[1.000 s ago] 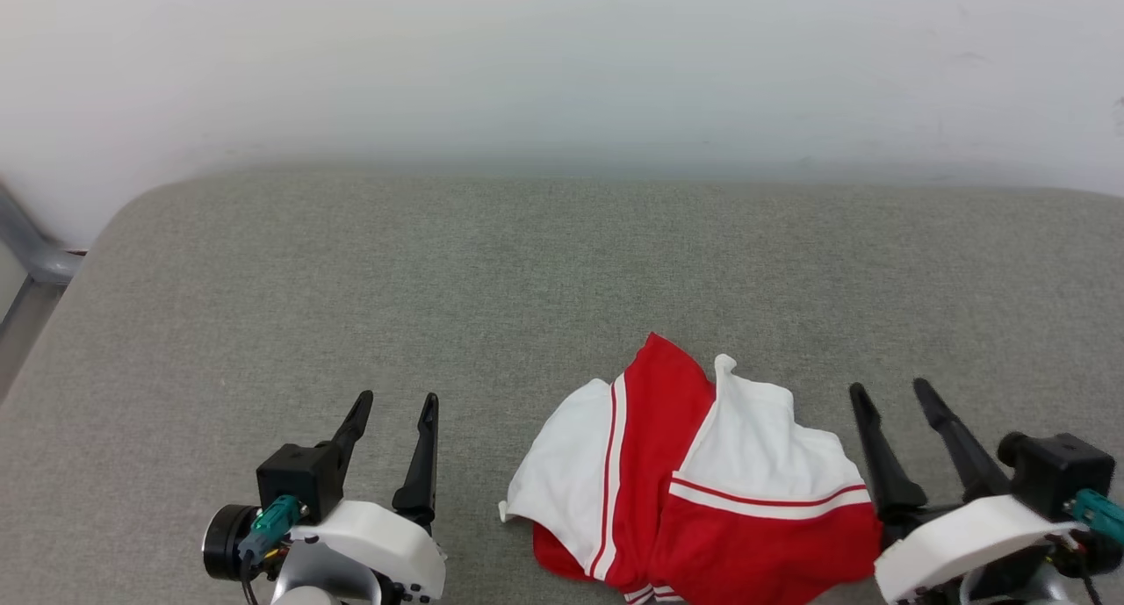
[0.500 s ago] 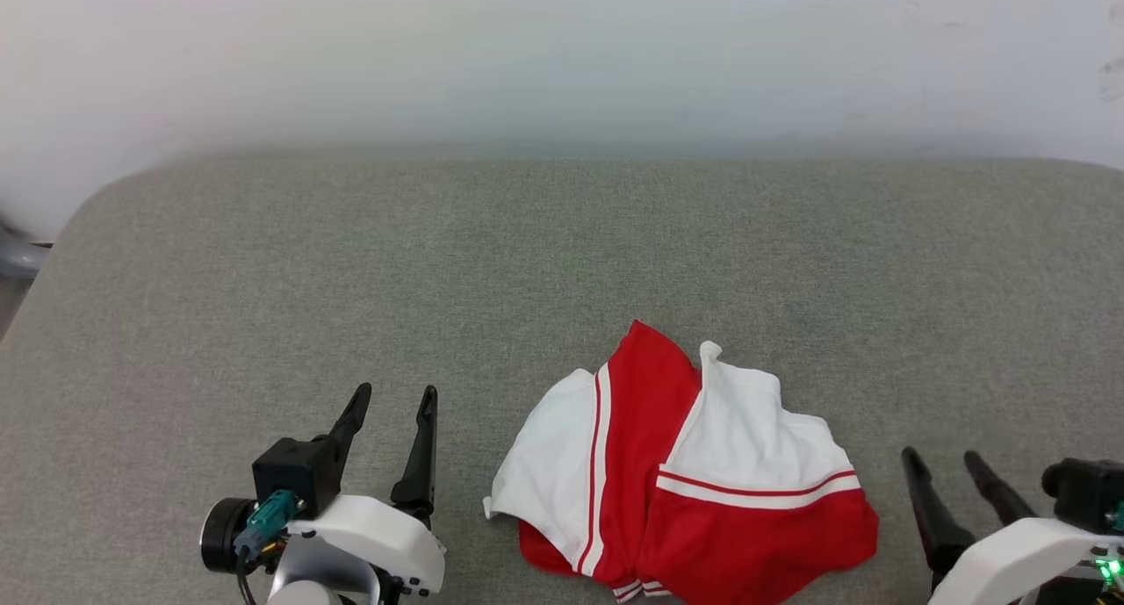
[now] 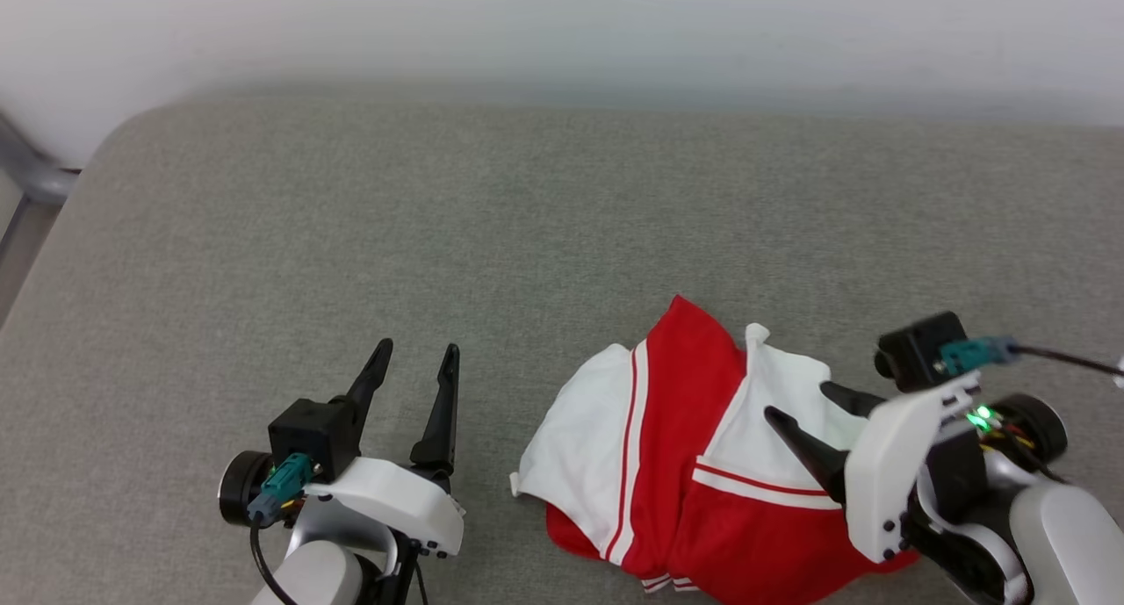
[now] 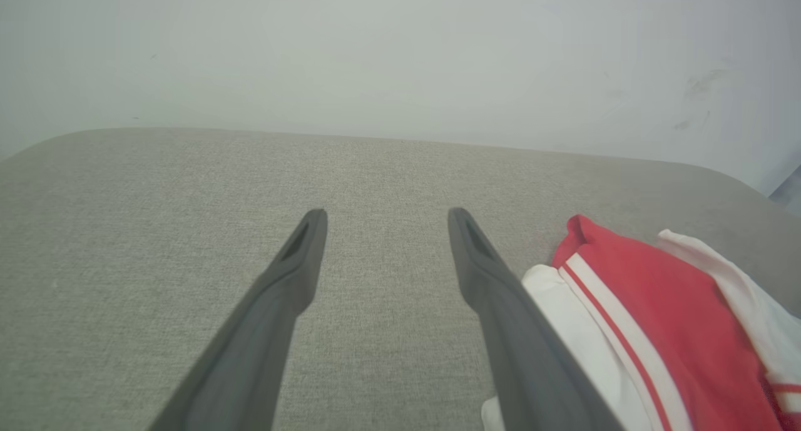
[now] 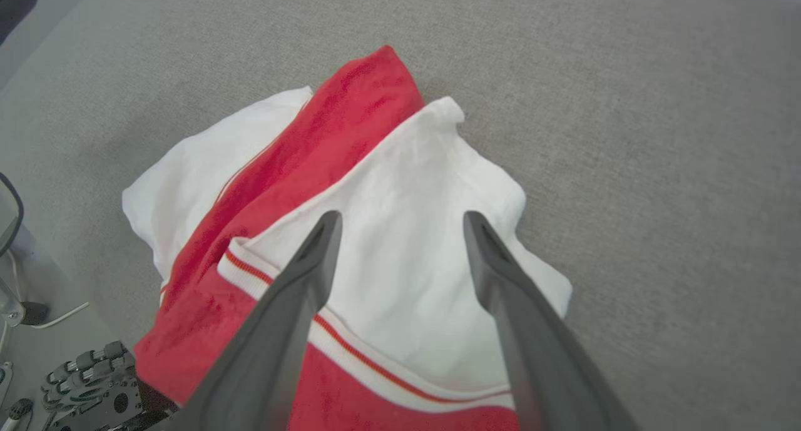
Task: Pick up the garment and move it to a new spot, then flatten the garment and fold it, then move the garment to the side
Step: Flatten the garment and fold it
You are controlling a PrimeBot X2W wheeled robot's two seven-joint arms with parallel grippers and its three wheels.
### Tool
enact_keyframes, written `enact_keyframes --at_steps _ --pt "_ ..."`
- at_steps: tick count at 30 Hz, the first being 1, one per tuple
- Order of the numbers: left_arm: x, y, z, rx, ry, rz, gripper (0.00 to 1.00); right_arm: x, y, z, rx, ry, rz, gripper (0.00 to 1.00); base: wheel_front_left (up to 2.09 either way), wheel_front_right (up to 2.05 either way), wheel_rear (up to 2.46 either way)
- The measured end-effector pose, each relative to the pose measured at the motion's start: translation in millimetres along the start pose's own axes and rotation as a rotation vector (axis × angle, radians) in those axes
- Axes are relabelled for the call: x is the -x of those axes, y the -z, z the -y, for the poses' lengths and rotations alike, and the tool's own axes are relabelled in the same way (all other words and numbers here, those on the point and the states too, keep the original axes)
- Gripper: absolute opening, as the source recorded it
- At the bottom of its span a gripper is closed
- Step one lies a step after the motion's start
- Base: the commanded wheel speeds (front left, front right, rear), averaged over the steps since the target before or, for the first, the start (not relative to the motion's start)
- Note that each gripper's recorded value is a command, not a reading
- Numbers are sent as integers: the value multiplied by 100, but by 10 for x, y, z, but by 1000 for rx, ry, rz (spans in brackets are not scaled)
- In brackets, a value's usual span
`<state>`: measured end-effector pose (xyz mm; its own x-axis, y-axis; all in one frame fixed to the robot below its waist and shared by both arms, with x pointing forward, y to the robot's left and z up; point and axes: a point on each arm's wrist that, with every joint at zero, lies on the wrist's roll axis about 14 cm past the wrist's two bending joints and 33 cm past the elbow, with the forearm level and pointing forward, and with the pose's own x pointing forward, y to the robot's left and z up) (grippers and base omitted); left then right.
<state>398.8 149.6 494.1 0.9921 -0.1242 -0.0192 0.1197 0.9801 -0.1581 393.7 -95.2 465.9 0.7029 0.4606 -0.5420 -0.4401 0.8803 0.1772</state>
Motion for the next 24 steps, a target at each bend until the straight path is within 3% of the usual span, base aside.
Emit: enact_keyframes --at_steps 9,10,12,19,24 --pt "-7 98 -162 10 -49 -19 100 -408 175 -207 96 -125 -186 100 0 0 0" --pt "-4 109 -173 10 -53 -22 100 -431 220 -225 96 -135 -209 53 0 0 0" --pt "3 127 -186 11 -58 -26 100 -452 251 -241 93 -147 -224 0 0 0 0" --pt "-9 111 -183 11 -57 -18 100 -403 -86 -157 103 -121 -78 0 0 0 0" --pt "-26 63 -121 12 -39 -2 100 -244 -410 67 96 -43 55 0 0 0 0"
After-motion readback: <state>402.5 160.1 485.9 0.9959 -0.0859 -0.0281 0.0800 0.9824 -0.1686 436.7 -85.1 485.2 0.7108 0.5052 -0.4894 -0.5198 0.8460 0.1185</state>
